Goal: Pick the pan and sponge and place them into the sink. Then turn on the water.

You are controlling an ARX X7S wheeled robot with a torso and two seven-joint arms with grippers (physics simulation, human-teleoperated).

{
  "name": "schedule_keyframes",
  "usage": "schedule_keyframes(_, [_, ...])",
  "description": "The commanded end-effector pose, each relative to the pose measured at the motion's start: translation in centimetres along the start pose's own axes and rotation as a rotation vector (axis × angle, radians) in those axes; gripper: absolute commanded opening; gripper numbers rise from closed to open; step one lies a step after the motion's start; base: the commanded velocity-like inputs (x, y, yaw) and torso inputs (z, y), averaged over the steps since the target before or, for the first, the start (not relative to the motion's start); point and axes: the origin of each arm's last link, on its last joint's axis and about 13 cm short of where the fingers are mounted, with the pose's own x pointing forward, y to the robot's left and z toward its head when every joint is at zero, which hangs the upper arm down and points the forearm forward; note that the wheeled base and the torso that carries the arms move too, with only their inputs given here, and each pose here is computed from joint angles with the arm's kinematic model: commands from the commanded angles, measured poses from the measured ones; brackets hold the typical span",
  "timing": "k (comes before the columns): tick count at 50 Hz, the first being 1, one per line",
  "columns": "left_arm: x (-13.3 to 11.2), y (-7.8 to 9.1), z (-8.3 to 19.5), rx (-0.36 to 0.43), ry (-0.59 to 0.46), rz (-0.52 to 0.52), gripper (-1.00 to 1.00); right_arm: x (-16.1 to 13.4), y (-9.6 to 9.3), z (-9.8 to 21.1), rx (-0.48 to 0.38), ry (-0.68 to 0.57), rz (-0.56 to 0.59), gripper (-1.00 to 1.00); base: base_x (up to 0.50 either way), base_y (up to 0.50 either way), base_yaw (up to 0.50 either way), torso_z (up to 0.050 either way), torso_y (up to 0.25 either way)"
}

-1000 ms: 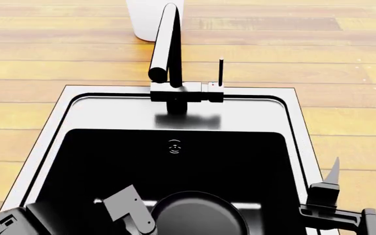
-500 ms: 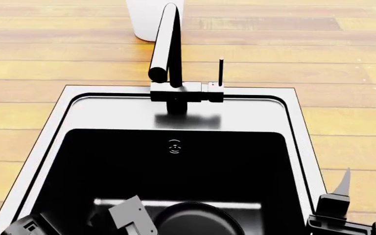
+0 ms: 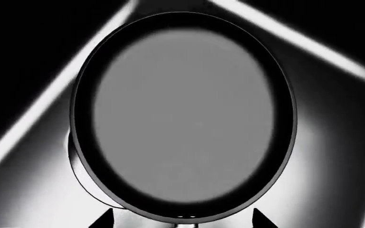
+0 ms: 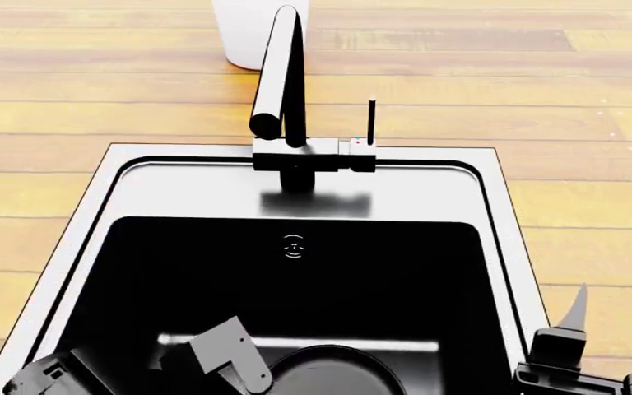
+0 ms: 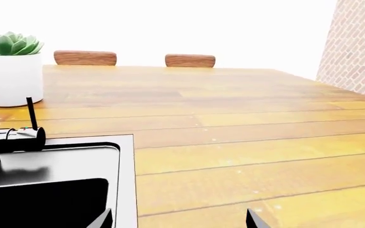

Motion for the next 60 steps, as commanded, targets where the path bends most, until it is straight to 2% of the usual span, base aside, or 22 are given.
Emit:
schedule_keyframes(1, [-1.4,0.1,0.8,0.0,-0.024,0.042,1.0,0.1,0.1,0.2,0.002,-0.008,0.003,1.0,0.0,0.0,0.0,0.0,0.0])
schedule_keyframes(9, [-3.9,-1.1,1.9,0.035,-0.068,0.082,1.0,0.2,0.2,0.3,0.0,-0.009,0.004,1.0,0.0,0.0,0.0,0.0,0.0])
schedule_keyframes(11, [-4.6,-1.3,2.3,0.014,-0.074,0.108,1.0,0.3,0.3,0.3,-0.003,-0.01,0.002,1.0,0.0,0.0,0.0,0.0,0.0])
schedule_keyframes(12, [-5.0,-1.4,2.5,0.05,-0.084,0.132,1.0,0.4,0.4,0.2,0.002,-0.005,0.001,1.0,0.0,0.0,0.0,0.0,0.0])
schedule_keyframes(13, [-5.4,-1.5,2.7,0.025,-0.106,0.151,1.0,0.5,0.4,0.3,0.013,-0.009,-0.002,1.0,0.0,0.0,0.0,0.0,0.0])
schedule_keyframes(17, [-7.0,-1.7,3.1,0.011,-0.166,0.228,1.0,0.6,0.7,0.0,-0.003,0.02,-0.004,1.0,0.0,0.0,0.0,0.0,0.0])
schedule_keyframes(21, [-8.2,-1.8,3.0,0.012,-0.179,0.25,1.0,0.8,0.8,0.2,-0.014,0.02,-0.014,1.0,0.0,0.0,0.0,0.0,0.0])
schedule_keyframes(22, [-8.3,-1.8,3.1,-0.016,-0.196,0.257,1.0,0.8,0.9,0.3,-0.016,0.019,-0.015,1.0,0.0,0.0,0.0,0.0,0.0])
schedule_keyframes(24, [-8.7,-1.8,3.1,-0.016,-0.223,0.263,1.0,0.8,1.0,0.3,-0.044,0.004,-0.003,1.0,0.0,0.0,0.0,0.0,0.0])
schedule_keyframes(25, [-9.0,-1.7,3.1,-0.045,-0.245,0.287,1.0,0.9,1.1,0.2,-0.035,0.01,-0.006,1.0,0.0,0.0,0.0,0.0,0.0])
schedule_keyframes(28, [-9.7,-1.7,3.2,-0.061,-0.273,0.335,1.0,0.9,1.2,0.5,-0.029,0.015,-0.02,1.0,0.0,0.0,0.0,0.0,0.0])
schedule_keyframes(36, [-11.9,-1.8,3.0,-0.144,-0.34,0.482,1.0,0.9,1.5,0.4,-0.065,0.054,-0.162,1.0,0.0,0.0,0.0,0.0,0.0])
schedule_keyframes(41, [-13.2,-2.6,2.3,-0.19,-0.368,0.56,1.0,-0.2,1.9,0.5,-0.056,0.079,-0.275,1.0,0.0,0.0,0.0,0.0,0.0])
schedule_keyframes(43, [-13.0,-2.8,1.8,-0.194,-0.363,0.559,1.0,-0.6,2.0,0.6,-0.074,0.088,-0.377,1.0,0.0,0.0,0.0,0.0,0.0])
schedule_keyframes(45, [-13.2,-2.6,1.5,-0.233,-0.39,0.602,1.0,-1.1,2.5,0.7,-0.105,0.114,-0.485,1.0,0.0,0.0,0.0,0.0,0.0])
schedule_keyframes(47, [-13.4,-2.6,1.4,-0.241,-0.398,0.61,1.0,-1.3,2.9,0.9,-0.131,0.13,-0.521,1.0,0.0,0.0,0.0,0.0,0.0])
schedule_keyframes(51, [-13.4,-2.6,1.1,-0.25,-0.398,0.62,1.0,-1.8,3.1,1.0,-0.065,0.196,-0.594,1.0,0.0,0.0,0.0,0.0,0.0])
schedule_keyframes(53, [-13.2,-2.6,1.0,-0.256,-0.398,0.625,1.0,-1.8,2.9,0.5,-0.131,0.223,-0.685,1.0,0.0,0.0,0.0,0.0,0.0])
schedule_keyframes(55, [-13.2,-2.7,0.9,-0.262,-0.407,0.63,1.0,-2.1,2.8,0.3,-0.089,0.24,-0.719,1.0,0.0,0.0,0.0,0.0,0.0])
schedule_keyframes(56, [-13.1,-2.7,1.2,-0.265,-0.412,0.639,1.0,-2.2,2.7,0.0,-0.113,0.297,-0.764,1.0,0.0,0.0,0.0,0.0,0.0])
schedule_keyframes(59, [-13.6,-3.0,0.7,-0.267,-0.413,0.642,1.0,-2.8,2.5,-0.6,-0.101,0.309,-0.801,1.0,0.0,0.0,0.0,0.0,0.0])
schedule_keyframes(60, [-13.7,-3.2,0.6,-0.262,-0.404,0.63,1.0,-3.0,2.6,-0.7,-0.053,0.324,-0.787,1.0,0.0,0.0,0.0,0.0,0.0])
